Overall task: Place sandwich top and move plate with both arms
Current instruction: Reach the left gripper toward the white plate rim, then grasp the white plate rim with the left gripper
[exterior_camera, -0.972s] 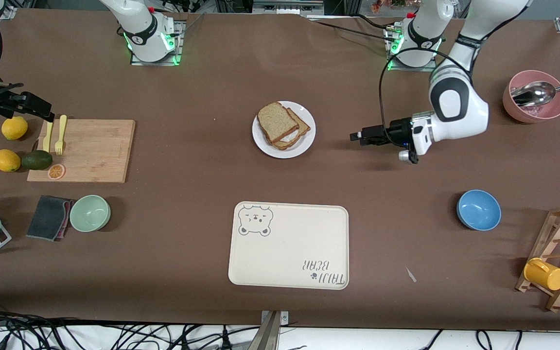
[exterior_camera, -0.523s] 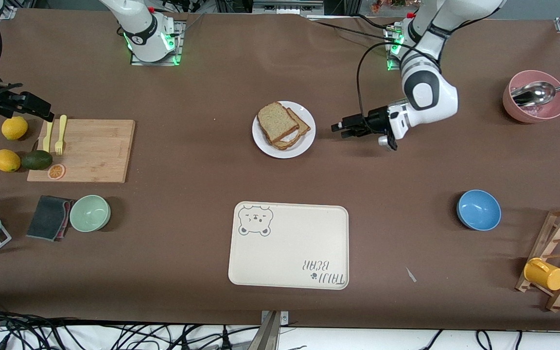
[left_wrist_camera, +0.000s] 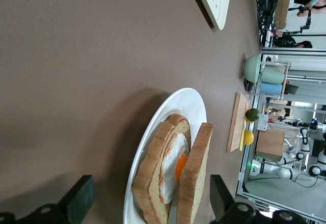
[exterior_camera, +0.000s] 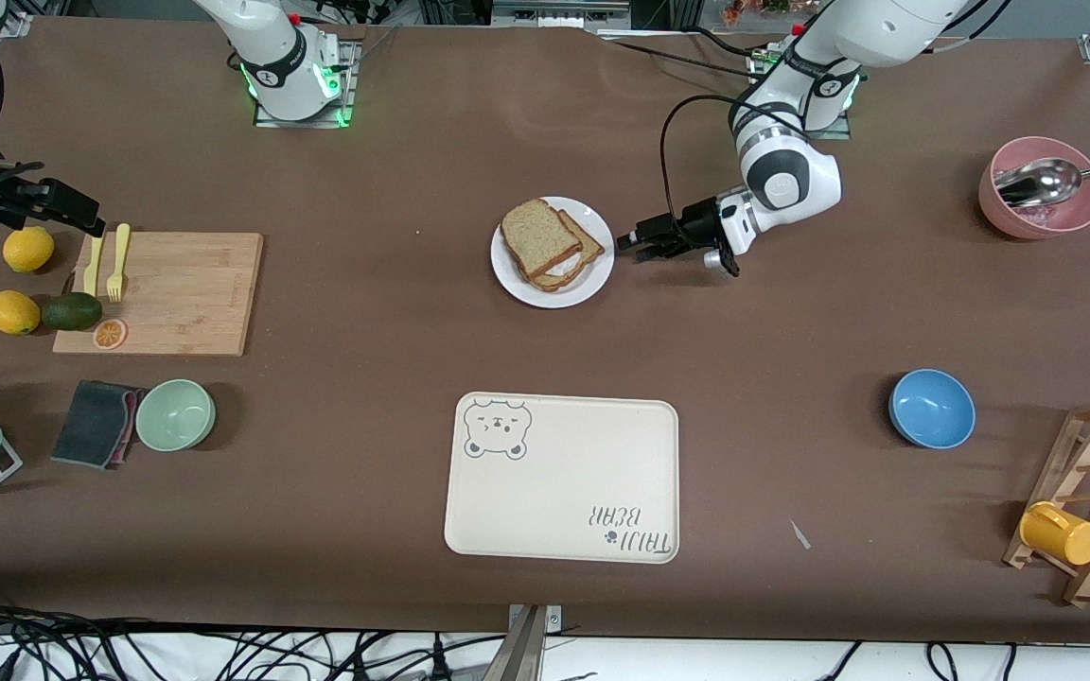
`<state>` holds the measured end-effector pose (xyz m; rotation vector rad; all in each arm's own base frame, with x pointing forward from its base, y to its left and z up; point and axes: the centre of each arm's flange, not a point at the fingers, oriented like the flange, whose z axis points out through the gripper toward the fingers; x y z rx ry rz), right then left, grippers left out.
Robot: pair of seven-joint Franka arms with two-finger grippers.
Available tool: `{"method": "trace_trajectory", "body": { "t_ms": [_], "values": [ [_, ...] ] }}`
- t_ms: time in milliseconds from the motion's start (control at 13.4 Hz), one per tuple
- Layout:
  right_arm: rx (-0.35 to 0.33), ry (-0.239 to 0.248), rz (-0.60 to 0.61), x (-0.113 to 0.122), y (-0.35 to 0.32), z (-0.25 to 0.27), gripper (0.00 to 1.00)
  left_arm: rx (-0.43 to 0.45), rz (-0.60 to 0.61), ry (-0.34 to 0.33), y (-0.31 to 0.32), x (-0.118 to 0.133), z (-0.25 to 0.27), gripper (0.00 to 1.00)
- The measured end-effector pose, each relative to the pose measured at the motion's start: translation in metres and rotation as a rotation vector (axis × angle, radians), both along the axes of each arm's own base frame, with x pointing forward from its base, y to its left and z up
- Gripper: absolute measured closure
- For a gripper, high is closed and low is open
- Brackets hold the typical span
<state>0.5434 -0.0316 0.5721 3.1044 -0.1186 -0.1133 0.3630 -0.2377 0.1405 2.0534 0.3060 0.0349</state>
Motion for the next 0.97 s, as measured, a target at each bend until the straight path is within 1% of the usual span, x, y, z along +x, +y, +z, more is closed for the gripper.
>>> {"method": "trace_trajectory", "body": {
  "t_ms": [299,598,822,897,972],
  "values": [
    [0.0,0.0,-0.002,0.0,-0.001,0.0,0.0,0.013,0.017,-0.001,-0.029,0.004,0.003,0.0],
    [0.0,0.001,-0.009,0.0,-0.005,0.0,0.0,0.02,0.035,0.012,-0.037,0.015,-0.01,0.04],
    [0.0,0.001,-0.009,0.0,-0.005,0.0,0.0,0.02,0.043,-0.005,-0.045,0.014,-0.022,0.04],
    [0.0,0.001,-0.009,0.0,-0.005,0.0,0.0,0.021,0.044,-0.007,-0.046,0.014,-0.024,0.07],
    [0.0,0.001,-0.009,0.0,-0.005,0.0,0.0,0.022,0.044,-0.007,-0.046,0.014,-0.025,0.07]
  ]
}}
